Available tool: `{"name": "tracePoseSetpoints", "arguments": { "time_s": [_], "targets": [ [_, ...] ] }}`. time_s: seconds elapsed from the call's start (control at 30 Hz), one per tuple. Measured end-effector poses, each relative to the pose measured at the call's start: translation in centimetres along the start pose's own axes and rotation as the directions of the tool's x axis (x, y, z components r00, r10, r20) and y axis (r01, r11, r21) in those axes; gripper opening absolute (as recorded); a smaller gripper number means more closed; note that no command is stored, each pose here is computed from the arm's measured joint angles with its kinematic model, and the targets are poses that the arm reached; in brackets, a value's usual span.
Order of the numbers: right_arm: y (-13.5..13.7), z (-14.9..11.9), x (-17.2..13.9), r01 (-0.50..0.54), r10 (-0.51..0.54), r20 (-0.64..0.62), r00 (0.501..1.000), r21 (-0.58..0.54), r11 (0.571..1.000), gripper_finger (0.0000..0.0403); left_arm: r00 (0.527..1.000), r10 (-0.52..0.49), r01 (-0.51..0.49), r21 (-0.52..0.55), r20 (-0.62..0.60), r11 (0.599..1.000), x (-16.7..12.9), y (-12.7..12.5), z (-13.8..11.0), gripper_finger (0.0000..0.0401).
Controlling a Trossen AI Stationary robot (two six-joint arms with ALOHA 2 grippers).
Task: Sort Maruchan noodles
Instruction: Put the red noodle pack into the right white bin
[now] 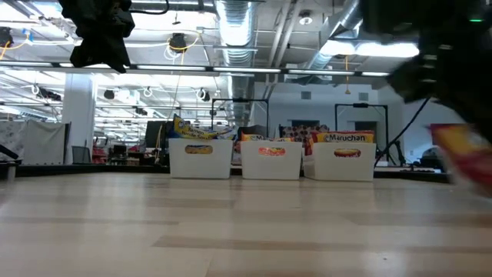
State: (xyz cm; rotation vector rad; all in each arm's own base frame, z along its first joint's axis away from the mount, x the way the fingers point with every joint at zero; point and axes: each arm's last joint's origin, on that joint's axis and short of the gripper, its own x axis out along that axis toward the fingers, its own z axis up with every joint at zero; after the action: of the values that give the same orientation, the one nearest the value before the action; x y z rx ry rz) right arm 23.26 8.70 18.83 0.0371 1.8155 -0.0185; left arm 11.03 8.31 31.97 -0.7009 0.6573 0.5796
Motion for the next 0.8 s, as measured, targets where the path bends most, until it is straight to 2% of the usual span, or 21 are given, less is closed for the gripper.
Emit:
{"name": "tracePoseSetpoints", "arguments": {
  "time_s": [0.3, 0.5, 0.67, 0.8],
  "targets": [
    [-6.6, 3.2, -6.8, 0.133, -0.159, 0.204, 0.966, 0.133, 0.982, 0.0008, 1.0, 0.0, 0.0, 0.014, 0.0, 1.0, 0.0, 0.0, 0.0, 0.0087],
    [-12.1, 3.5, -11.8, 0.194, -0.263, 0.309, 0.914, 0.237, 0.952, 0.0008, 1.0, 0.005, -0.005, 0.02, 0.002, 1.0, 0.0, 0.0, 0.0, 0.0087],
    [-17.4, 2.2, -16.1, 0.26, -0.407, 0.356, 0.841, 0.395, 0.881, 0.0009, 0.997, 0.058, -0.059, 0.024, 0.048, 0.998, 0.0, 0.1, 0.3, 0.0087],
    [-21.8, 0.5, -18.3, 0.215, -0.481, 0.384, 0.788, 0.561, 0.8, 0.0009, 0.99, 0.084, -0.088, 0.03, 0.117, 0.996, -0.1, 0.0, 0.8, 0.0087]
  ]
}}
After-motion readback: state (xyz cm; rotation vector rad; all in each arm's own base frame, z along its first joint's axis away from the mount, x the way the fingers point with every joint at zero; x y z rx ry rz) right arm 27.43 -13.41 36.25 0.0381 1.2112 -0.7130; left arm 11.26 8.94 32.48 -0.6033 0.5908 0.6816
